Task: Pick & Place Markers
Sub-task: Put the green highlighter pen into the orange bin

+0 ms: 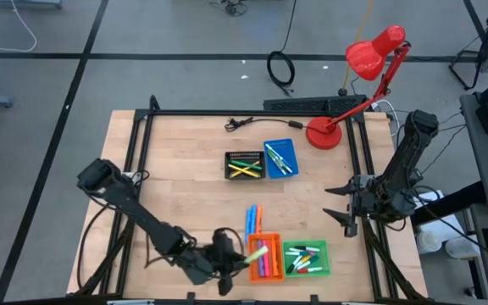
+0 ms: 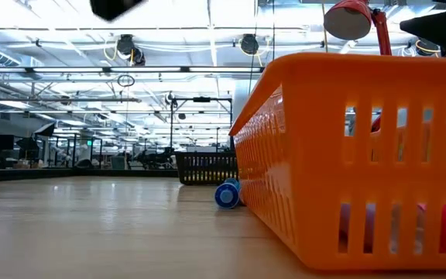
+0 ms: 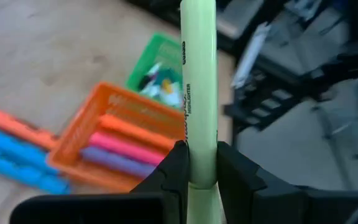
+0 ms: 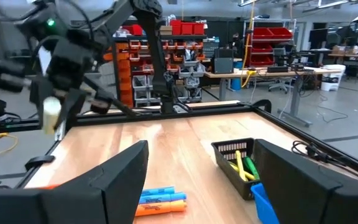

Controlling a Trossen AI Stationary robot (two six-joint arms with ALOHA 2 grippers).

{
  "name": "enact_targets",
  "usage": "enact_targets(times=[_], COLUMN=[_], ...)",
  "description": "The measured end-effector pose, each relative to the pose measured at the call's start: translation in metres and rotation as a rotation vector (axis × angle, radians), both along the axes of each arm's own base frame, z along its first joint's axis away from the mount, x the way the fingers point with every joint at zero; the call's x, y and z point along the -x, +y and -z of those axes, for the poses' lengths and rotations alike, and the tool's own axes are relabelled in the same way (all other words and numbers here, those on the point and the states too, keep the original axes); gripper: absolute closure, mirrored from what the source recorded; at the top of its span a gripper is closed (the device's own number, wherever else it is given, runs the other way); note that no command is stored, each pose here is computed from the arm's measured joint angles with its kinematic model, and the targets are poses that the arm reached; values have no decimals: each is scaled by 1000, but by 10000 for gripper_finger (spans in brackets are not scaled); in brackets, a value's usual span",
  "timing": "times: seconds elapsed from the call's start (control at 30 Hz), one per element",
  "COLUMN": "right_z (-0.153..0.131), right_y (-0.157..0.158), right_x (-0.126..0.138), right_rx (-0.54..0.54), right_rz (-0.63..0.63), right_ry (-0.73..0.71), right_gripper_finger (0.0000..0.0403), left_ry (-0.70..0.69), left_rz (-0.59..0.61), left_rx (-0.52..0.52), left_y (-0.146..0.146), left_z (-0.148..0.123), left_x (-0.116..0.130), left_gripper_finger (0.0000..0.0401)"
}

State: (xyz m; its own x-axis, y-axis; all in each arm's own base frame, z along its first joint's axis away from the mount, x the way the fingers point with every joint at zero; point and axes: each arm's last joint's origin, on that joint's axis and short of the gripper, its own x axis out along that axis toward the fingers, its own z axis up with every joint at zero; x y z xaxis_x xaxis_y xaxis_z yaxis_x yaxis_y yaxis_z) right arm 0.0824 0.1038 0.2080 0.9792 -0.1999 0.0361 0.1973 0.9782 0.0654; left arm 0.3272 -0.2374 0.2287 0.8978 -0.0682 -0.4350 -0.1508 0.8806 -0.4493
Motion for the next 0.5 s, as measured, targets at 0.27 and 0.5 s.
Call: enact_targets(times=[0.27,0.5], right_z=[0,0], right_y=[-1,-1], right_x=[-2,-2], right_rx=[2,0], right_rz=[11,10], right_ry=[0,0], right_gripper_finger=[124,124], left_ry=[268,371], left_rz=[-124,-43], left_rx=[44,121], left_y=[18,30], left_z=[25,48], left_x=[-47,-75], left_gripper_finger=[342,334])
